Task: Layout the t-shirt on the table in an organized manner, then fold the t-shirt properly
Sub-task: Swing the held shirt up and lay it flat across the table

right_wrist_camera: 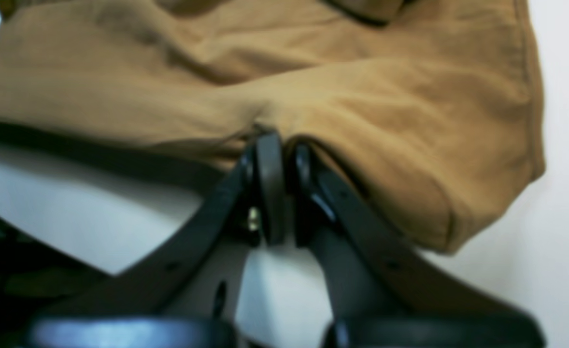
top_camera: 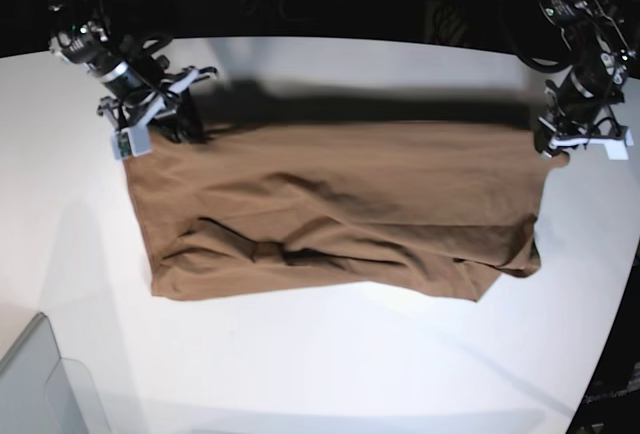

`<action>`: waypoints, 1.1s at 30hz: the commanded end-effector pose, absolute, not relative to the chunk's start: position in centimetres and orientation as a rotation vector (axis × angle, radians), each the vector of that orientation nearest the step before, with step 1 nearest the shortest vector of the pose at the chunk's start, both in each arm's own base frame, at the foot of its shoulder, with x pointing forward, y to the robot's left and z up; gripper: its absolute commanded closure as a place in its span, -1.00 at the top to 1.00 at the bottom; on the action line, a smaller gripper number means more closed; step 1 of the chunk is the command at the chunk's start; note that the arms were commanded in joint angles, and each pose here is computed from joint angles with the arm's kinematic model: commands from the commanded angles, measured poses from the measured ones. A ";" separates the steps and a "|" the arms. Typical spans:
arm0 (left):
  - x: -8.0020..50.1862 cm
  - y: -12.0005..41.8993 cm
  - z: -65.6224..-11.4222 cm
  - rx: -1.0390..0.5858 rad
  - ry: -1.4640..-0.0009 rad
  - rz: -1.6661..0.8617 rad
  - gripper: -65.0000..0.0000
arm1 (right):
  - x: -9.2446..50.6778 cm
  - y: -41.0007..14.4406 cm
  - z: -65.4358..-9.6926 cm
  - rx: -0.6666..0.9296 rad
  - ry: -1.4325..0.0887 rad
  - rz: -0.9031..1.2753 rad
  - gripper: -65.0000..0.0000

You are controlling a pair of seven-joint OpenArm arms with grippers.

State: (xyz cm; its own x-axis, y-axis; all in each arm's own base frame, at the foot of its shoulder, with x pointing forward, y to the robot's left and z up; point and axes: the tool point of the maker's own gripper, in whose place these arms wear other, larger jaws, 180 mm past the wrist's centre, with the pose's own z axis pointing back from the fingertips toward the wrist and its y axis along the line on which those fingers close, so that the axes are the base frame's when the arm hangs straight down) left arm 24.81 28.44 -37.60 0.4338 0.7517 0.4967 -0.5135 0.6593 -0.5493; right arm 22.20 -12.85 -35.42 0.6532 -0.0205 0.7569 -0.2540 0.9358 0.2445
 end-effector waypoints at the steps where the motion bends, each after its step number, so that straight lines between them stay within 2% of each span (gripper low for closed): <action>1: 24.9 29.0 -36.7 -0.328 -0.821 0.797 -1.00 | 21.7 -13.0 -35.2 0.348 -0.856 0.137 -1.00; 8: 23.7 29.0 -37.4 -0.316 -0.794 0.798 -1.00 | 17.8 -13.5 -37.3 0.341 -0.751 0.120 -1.00; 13: 25.9 28.7 -34.4 -0.326 -0.884 0.753 -1.00 | 19.5 -15.0 -36.1 0.298 -0.796 0.153 -1.00; 19: 31.2 29.2 -27.5 -0.348 -1.081 0.661 -1.00 | 25.0 -18.5 -32.1 0.207 -0.970 0.125 -1.00; 26: 39.6 25.0 -19.7 -0.459 -1.236 0.472 -1.00 | 33.1 -19.5 -24.3 0.162 -1.193 0.150 -1.00; 33: 49.1 19.9 -14.5 -0.507 -1.252 0.344 -1.00 | 41.8 -19.7 -12.6 0.132 -1.426 0.271 -1.00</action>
State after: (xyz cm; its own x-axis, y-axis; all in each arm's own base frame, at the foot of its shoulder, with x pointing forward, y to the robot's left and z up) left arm 48.47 19.28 -17.84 0.3648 0.5112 0.7782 -0.0093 0.8377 -0.5460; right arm 41.42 -19.18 -15.07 0.1937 0.1093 0.9750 -0.2759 0.9597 -0.0528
